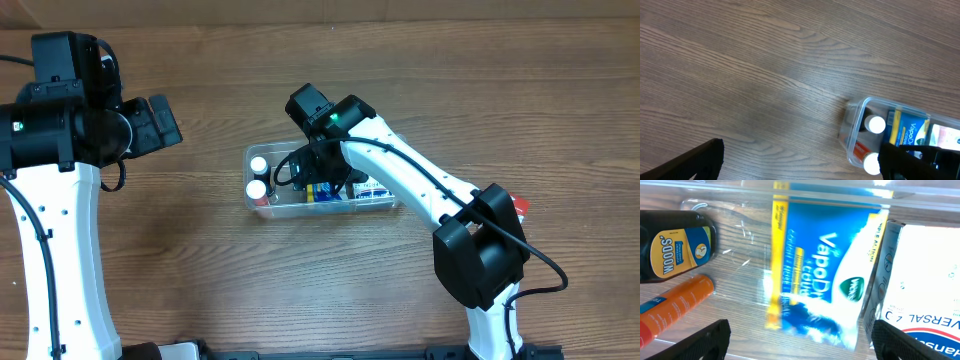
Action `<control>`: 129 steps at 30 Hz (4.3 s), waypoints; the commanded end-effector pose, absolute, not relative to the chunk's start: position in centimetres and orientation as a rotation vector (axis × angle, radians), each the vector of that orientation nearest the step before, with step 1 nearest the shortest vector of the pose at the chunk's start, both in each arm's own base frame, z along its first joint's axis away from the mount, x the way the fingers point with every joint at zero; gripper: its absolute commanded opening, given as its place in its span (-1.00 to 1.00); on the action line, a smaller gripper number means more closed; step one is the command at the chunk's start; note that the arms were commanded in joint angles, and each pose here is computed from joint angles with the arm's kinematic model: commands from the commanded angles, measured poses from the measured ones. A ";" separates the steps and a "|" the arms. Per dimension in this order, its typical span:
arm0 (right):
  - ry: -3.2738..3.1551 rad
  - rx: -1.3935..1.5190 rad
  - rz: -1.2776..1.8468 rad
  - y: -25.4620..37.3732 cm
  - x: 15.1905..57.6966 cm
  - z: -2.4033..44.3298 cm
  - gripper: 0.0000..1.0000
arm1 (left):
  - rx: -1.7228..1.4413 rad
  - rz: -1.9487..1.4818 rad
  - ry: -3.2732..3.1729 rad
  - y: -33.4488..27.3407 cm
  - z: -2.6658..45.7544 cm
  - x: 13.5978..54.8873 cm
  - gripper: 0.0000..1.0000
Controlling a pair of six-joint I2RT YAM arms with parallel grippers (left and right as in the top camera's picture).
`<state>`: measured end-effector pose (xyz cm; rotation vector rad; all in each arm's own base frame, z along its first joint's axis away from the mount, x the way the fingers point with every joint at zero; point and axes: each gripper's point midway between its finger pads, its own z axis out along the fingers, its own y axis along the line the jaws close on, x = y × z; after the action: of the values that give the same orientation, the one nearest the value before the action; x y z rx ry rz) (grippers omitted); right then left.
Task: Pack container
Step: 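Insert VapoDrops box into container middle and release, then grasp the red Panadol box with the right gripper, then place red Panadol box into container beside VapoDrops box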
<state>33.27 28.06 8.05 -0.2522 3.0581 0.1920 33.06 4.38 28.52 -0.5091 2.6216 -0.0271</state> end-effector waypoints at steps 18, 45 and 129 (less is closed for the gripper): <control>2.592 0.520 0.020 6.3 38.5 28.9 1.00 | -0.493 -0.029 2.637 4.4 28.1 33.1 1.00; 3.016 0.959 -0.009 -7.3 28.0 2.2 1.00 | -0.493 -0.029 2.637 4.4 28.1 33.1 1.00; 2.558 0.040 0.141 12.1 43.0 23.1 1.00 | -0.080 -0.166 2.590 -1.8 28.2 37.3 1.00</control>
<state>41.09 15.64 22.27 -0.0315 2.6061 0.2051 36.03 0.34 29.74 -0.2689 2.5468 -0.1054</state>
